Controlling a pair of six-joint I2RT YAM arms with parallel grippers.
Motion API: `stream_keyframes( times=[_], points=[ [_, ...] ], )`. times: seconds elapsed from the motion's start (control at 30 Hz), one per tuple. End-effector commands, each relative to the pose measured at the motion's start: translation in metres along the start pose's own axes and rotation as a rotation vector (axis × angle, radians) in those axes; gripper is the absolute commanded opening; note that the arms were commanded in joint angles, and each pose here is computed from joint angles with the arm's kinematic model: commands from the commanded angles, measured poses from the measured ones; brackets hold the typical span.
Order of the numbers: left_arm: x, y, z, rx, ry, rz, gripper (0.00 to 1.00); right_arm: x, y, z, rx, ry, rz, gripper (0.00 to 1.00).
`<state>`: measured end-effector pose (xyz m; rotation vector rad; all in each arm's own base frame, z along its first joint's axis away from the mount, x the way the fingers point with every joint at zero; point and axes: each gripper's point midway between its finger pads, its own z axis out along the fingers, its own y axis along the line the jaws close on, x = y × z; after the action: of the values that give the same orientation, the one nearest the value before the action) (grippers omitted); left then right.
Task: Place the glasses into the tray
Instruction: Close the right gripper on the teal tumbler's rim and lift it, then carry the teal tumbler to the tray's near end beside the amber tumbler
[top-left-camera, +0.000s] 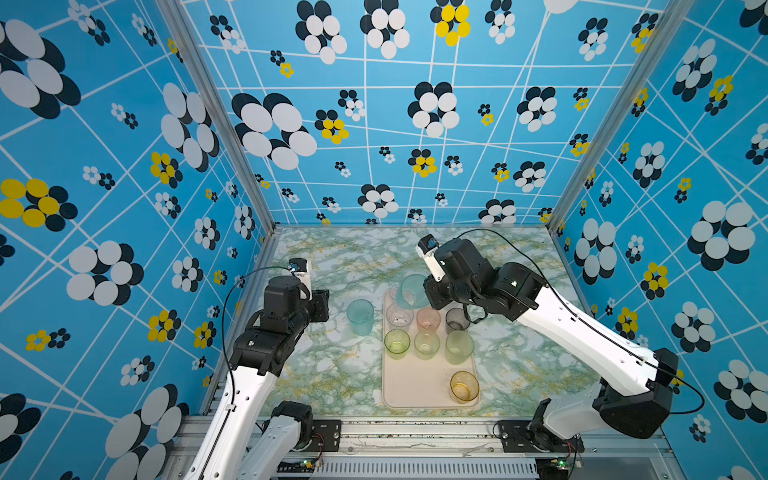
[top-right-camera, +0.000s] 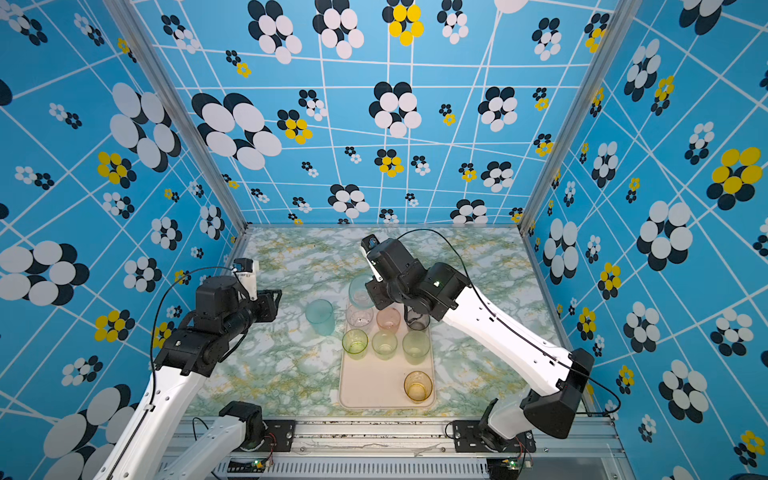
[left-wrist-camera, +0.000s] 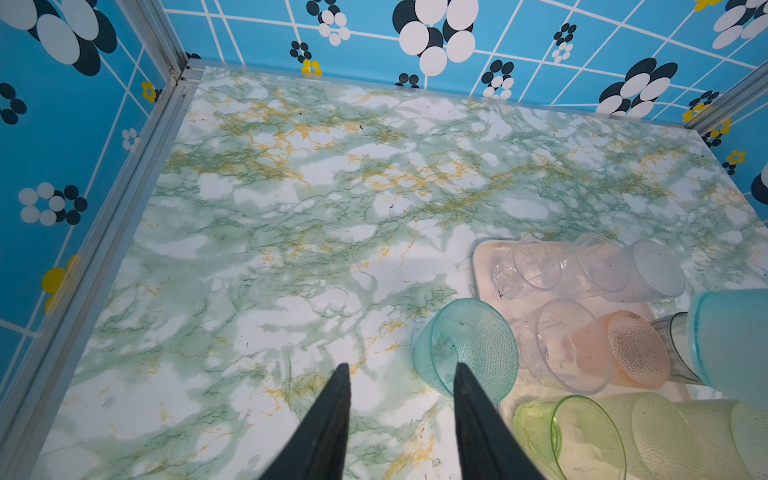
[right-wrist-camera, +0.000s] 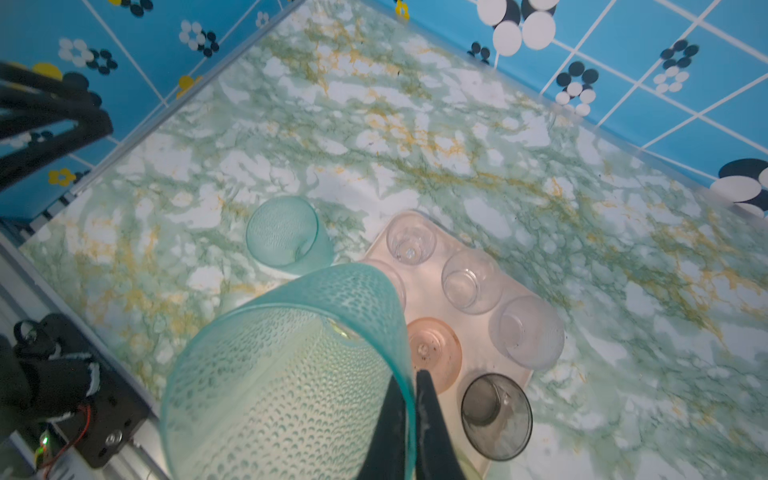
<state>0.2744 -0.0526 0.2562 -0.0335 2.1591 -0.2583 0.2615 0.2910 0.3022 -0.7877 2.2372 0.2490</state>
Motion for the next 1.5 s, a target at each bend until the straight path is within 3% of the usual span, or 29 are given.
stream_keyframes(
  times=[0.0,0.13,0.63,0.87,1.47],
  points=[
    [0.005,-0.001,-0.003,0.014,0.014,-0.015,0.42,0.033,0.009,-0.012,0.01,0.1,-0.076,0.02],
    [0.003,-0.002,-0.007,0.016,0.009,-0.016,0.42,0.069,0.026,-0.014,-0.003,0.18,-0.126,0.02],
    [0.004,-0.006,-0.014,0.04,0.011,-0.024,0.42,0.151,0.054,-0.004,-0.044,0.327,-0.092,0.02],
    [0.007,-0.006,-0.013,0.043,0.016,-0.029,0.42,0.168,0.055,0.006,-0.045,0.311,-0.022,0.02],
    [0.009,-0.01,-0.007,0.065,0.036,-0.049,0.42,0.188,0.056,0.023,-0.041,0.325,0.011,0.02]
  ],
)
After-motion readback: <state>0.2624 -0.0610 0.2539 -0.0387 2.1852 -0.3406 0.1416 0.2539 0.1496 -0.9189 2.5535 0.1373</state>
